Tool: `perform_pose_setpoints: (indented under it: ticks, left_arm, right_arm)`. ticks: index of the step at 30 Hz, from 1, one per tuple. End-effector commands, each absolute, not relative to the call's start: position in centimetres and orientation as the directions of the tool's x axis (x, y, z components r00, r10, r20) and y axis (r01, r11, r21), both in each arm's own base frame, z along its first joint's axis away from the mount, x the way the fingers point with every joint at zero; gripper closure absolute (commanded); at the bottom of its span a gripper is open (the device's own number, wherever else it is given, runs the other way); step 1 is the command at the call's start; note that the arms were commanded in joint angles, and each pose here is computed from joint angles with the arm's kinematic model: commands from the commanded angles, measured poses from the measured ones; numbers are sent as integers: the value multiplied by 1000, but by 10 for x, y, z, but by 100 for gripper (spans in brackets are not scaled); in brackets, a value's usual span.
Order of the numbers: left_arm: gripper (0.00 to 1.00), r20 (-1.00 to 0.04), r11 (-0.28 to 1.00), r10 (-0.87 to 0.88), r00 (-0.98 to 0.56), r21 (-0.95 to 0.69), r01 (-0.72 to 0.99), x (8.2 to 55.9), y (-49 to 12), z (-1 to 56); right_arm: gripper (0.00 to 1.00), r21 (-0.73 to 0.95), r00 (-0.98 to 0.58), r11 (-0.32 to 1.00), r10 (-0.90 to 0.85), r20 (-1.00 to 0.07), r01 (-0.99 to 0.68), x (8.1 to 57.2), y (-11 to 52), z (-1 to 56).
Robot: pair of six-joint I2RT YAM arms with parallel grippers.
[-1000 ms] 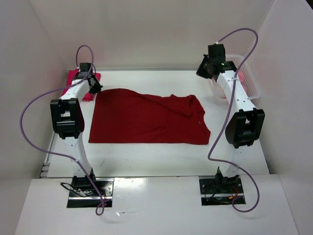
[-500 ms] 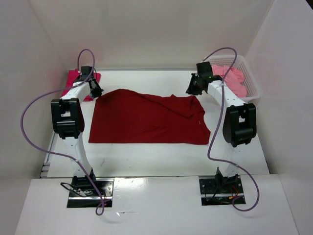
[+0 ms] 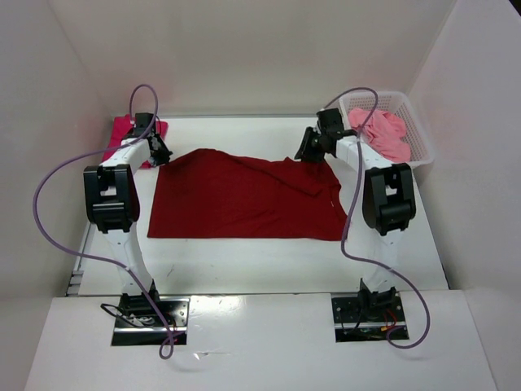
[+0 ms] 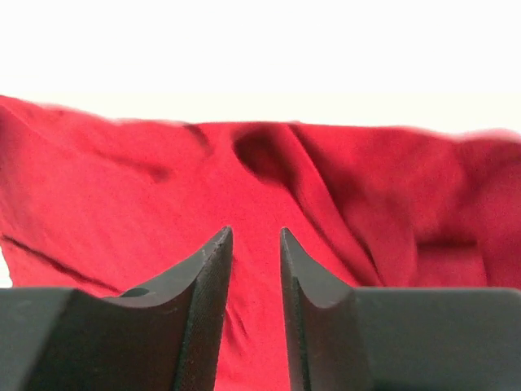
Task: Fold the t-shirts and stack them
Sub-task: Fold the other side of the tshirt into a rectangle
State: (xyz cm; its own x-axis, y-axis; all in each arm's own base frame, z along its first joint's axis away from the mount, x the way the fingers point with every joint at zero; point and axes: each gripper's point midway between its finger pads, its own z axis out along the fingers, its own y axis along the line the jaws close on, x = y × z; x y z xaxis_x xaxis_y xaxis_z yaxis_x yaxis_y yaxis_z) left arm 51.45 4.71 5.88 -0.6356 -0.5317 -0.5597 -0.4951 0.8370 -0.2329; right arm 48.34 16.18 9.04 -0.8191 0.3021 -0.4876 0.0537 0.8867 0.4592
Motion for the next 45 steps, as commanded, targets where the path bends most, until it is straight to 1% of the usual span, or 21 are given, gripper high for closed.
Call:
perform_pose_setpoints:
  ticks: [1, 3, 4, 5, 6, 7, 11, 15, 19, 22, 23, 27, 28, 30, 33, 37, 38, 40, 41, 42, 45]
  left_arm:
    - [100, -602, 834, -536, -591, -271, -480, 519, 49, 87]
    - [100, -606, 833, -536, -589, -265, -486, 519, 50, 87]
    - [100, -606, 833, -536, -589, -265, -486, 519, 50, 87]
    - [100, -606, 833, -536, -589, -265, -486, 519, 50, 87]
    - [100, -606, 833, -536, -589, -265, -486, 519, 50, 87]
    - [100, -606, 833, -536, -589, -265, -486, 519, 50, 87]
    - [100, -614, 838, -527, -587, -263, -478, 521, 51, 91]
    - [100, -620, 839, -527, -582, -266, -475, 524, 51, 94]
    - [100, -620, 839, -527, -582, -266, -475, 524, 51, 94]
    - [100, -620, 839, -527, -582, -266, -475, 524, 51, 94]
    - [100, -620, 839, -527, -582, -266, -475, 524, 51, 94]
    - [100, -620, 843, -521, -587, -266, -468, 522, 46, 95]
    - [100, -614, 843, -522, -592, -263, -470, 520, 46, 92]
    - [100, -620, 843, -521, -587, -266, -468, 520, 46, 96]
    - [100, -621, 843, -521, -586, -267, -467, 518, 46, 100]
    - [100, -626, 842, -520, -581, -262, -472, 513, 47, 104]
    - [100, -632, 842, -520, -574, -266, -469, 513, 47, 109]
    - [100, -635, 847, -512, -578, -260, -464, 510, 47, 111]
    - [100, -631, 845, -512, -582, -250, -472, 503, 48, 108]
    - [100, -636, 846, -512, -578, -253, -470, 501, 48, 112]
    - [100, -638, 842, -510, -577, -235, -486, 493, 51, 111]
  right_arm:
    - [63, 486, -782, 872, 258, -567, -65, 521, 182, 110]
    - [62, 479, -806, 876, 238, -543, -64, 527, 184, 91]
    - [60, 476, -795, 875, 224, -564, -91, 534, 191, 98]
    - [58, 470, -792, 878, 226, -568, -87, 537, 190, 97]
    - [58, 462, -803, 883, 215, -556, -84, 538, 190, 87]
    - [56, 470, -797, 878, 215, -564, -96, 543, 192, 94]
    - [53, 447, -827, 886, 161, -538, -118, 540, 205, 75]
    - [53, 445, -842, 887, 141, -521, -126, 535, 215, 67]
    - [60, 439, -842, 889, 135, -523, -130, 534, 219, 67]
    - [70, 427, -850, 897, 134, -510, -115, 530, 216, 62]
    - [78, 415, -845, 902, 130, -519, -116, 528, 217, 65]
    - [89, 417, -813, 903, 160, -559, -109, 521, 212, 92]
    - [90, 415, -818, 904, 159, -553, -105, 517, 210, 90]
    - [97, 410, -815, 907, 161, -557, -101, 514, 208, 94]
    - [100, 408, -814, 908, 163, -557, -97, 501, 208, 102]
    - [100, 415, -814, 907, 187, -551, -73, 481, 201, 112]
    - [100, 427, -801, 901, 202, -563, -72, 477, 200, 126]
    - [100, 432, -814, 900, 203, -544, -64, 461, 202, 124]
    - [100, 445, -806, 893, 213, -552, -68, 453, 205, 136]
    - [100, 447, -820, 893, 221, -529, -47, 443, 202, 128]
    - [100, 454, -809, 889, 224, -543, -60, 426, 205, 141]
